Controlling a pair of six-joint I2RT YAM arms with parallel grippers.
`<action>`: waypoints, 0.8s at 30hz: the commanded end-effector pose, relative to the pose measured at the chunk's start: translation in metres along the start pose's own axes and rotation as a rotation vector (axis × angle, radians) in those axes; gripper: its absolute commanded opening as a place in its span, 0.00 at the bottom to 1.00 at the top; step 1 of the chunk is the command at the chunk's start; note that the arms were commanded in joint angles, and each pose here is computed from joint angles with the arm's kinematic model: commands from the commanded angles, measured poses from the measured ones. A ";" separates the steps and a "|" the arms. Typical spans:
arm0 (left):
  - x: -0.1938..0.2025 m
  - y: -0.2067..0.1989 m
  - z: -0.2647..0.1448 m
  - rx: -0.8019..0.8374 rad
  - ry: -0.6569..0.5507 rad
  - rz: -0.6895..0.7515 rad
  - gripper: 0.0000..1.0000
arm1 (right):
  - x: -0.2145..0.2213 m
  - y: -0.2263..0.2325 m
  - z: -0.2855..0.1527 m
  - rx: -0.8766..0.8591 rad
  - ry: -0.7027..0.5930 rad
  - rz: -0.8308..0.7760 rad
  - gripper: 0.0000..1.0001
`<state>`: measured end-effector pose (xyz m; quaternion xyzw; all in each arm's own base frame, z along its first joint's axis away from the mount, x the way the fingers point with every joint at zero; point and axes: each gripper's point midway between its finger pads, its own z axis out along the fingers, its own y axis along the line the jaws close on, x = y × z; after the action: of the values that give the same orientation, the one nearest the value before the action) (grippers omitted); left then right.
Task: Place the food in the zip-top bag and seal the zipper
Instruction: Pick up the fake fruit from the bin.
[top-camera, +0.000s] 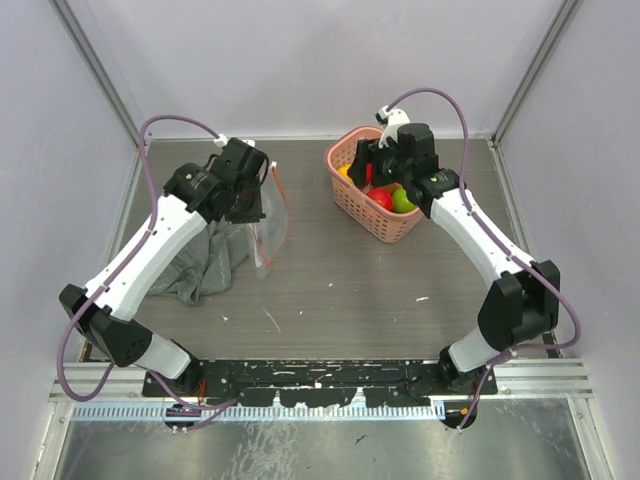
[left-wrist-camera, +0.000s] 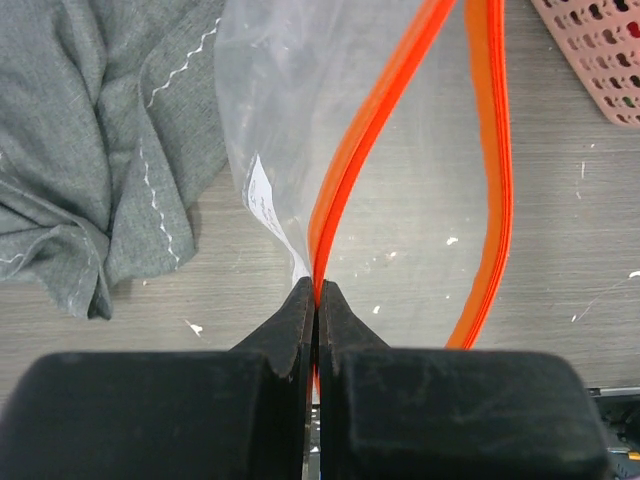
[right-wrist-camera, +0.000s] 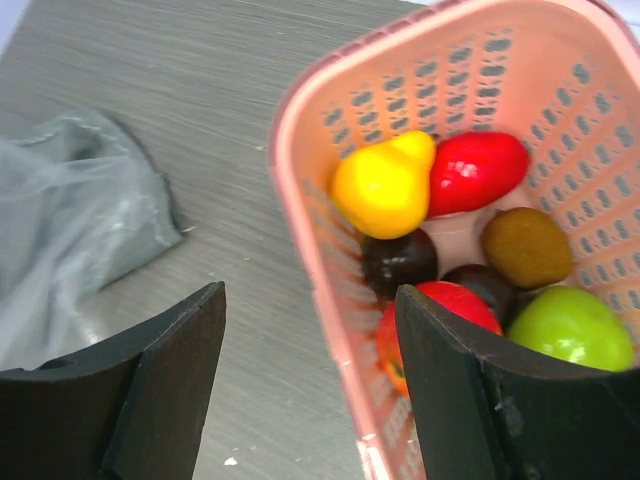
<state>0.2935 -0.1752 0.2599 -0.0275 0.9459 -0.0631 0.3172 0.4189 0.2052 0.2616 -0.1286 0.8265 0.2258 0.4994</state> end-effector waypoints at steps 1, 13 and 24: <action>-0.009 0.009 -0.010 -0.039 -0.026 0.021 0.00 | -0.016 -0.036 0.011 0.098 -0.017 -0.029 0.73; -0.002 -0.004 0.009 -0.006 0.023 0.029 0.00 | 0.039 -0.098 0.035 0.304 0.206 0.025 0.89; -0.001 -0.019 0.020 0.046 0.041 0.028 0.00 | 0.081 -0.106 0.046 0.294 0.347 0.061 0.99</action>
<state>0.2994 -0.1859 0.2362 -0.0080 0.9583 -0.0534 0.2805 0.4560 0.1340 0.1382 -0.0620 0.9293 0.0824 0.3546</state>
